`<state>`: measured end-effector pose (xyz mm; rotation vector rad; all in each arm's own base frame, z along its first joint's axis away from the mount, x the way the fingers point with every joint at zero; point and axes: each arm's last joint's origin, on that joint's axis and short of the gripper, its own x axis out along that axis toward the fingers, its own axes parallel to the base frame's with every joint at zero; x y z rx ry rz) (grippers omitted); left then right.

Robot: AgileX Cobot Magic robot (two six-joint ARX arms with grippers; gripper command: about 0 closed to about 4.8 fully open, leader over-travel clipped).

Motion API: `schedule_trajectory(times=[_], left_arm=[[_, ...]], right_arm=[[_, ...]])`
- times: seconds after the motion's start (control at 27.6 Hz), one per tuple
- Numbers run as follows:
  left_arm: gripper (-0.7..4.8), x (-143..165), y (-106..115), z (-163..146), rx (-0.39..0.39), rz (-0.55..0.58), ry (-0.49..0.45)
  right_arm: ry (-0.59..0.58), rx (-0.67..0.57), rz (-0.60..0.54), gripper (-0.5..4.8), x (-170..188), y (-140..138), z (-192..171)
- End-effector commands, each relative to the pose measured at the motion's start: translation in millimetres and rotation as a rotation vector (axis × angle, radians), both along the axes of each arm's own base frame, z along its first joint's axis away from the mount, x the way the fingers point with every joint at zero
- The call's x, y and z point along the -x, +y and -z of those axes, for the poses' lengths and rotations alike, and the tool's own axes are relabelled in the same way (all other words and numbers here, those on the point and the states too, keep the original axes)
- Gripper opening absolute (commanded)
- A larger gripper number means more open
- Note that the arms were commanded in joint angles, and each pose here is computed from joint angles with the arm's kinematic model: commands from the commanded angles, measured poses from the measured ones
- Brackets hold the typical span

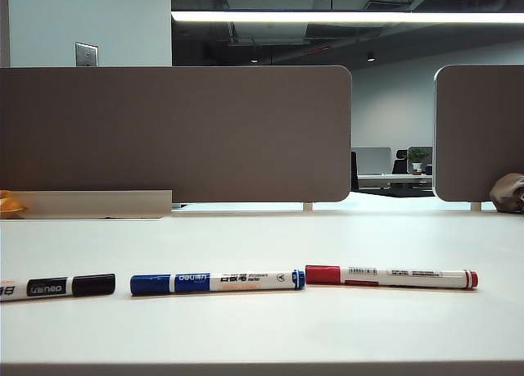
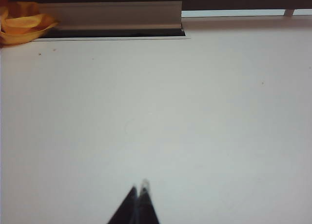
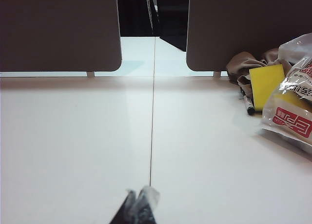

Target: Pick up the markers one by one and line them up horizontally in a straight line on the table.

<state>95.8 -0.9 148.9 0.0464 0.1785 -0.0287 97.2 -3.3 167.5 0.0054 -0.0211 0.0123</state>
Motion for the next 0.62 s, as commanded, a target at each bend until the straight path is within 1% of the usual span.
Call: schedule_trajectory(times=[0.04,0.51,0.58,0.62], left_arm=[[-0.05,-0.2,0.1,0.9,0.003,-0.001,0.002],[-0.05,-0.2,0.1,0.9,0.003,-0.001,0.002],[-0.05,-0.2,0.1,0.9,0.004,-0.001,0.002],[-0.05,-0.2,0.1,1.1,0.003,-0.002,0.004]], right_arm=[[-0.004,0.000,0.001,-0.05,-0.4,-0.2,1.3],[-0.004,0.000,-0.005,-0.05,-0.4,0.1,1.3],[0.010,-0.001,-0.006,-0.05,-0.4,0.0,2.6],[0.035,-0.003,-0.006,-0.05,-0.4,0.0,5.0]])
